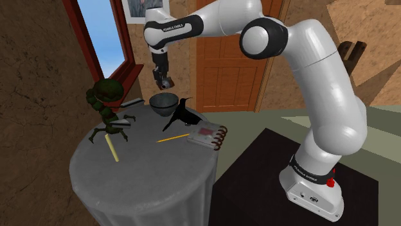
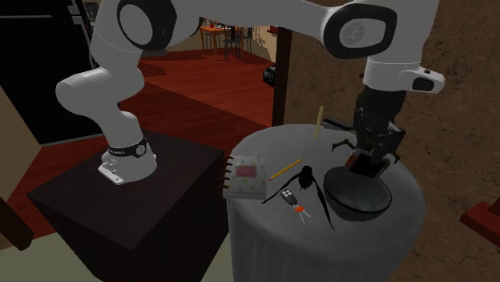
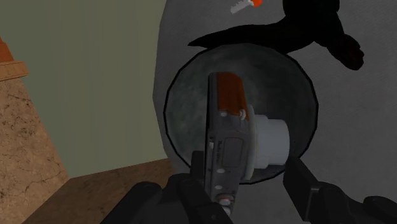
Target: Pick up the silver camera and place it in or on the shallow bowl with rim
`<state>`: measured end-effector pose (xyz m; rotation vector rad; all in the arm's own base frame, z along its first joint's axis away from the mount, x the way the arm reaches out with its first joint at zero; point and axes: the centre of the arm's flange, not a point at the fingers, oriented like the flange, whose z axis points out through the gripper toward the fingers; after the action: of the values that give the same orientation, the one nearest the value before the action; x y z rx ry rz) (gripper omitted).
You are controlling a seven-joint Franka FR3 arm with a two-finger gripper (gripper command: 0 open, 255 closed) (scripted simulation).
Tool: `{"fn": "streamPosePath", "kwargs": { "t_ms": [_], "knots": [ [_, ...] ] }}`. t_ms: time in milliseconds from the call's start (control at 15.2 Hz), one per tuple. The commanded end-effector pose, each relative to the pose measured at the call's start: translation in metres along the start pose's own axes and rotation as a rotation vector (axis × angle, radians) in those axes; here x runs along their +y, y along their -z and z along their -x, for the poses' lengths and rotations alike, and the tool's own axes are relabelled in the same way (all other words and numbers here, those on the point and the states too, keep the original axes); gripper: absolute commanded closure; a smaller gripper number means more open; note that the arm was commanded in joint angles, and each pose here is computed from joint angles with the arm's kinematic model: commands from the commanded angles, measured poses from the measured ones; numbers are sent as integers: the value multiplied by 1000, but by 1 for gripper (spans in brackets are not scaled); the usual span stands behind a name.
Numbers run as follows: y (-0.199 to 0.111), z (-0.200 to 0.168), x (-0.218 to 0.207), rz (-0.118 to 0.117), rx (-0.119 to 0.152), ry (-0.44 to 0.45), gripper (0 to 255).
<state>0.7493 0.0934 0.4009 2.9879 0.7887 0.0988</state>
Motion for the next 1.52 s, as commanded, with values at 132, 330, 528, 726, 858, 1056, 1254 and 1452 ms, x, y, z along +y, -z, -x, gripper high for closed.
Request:
{"fn": "streamPosePath", "kwargs": {
  "t_ms": [132,330,528,726,858,1056,1254,1452],
  "knots": [
    [-20,-1,-1,0,1,0,255],
    [-36,0,-2,0,1,0,255],
    [-52,1,-3,0,1,0,255],
    [-68,1,-4,0,1,0,255],
    [-71,2,-4,0,1,0,255],
    [-71,2,-4,0,1,0,255],
    [-71,2,-4,0,1,0,255],
    [-71,2,-4,0,1,0,0]
  ]
}}
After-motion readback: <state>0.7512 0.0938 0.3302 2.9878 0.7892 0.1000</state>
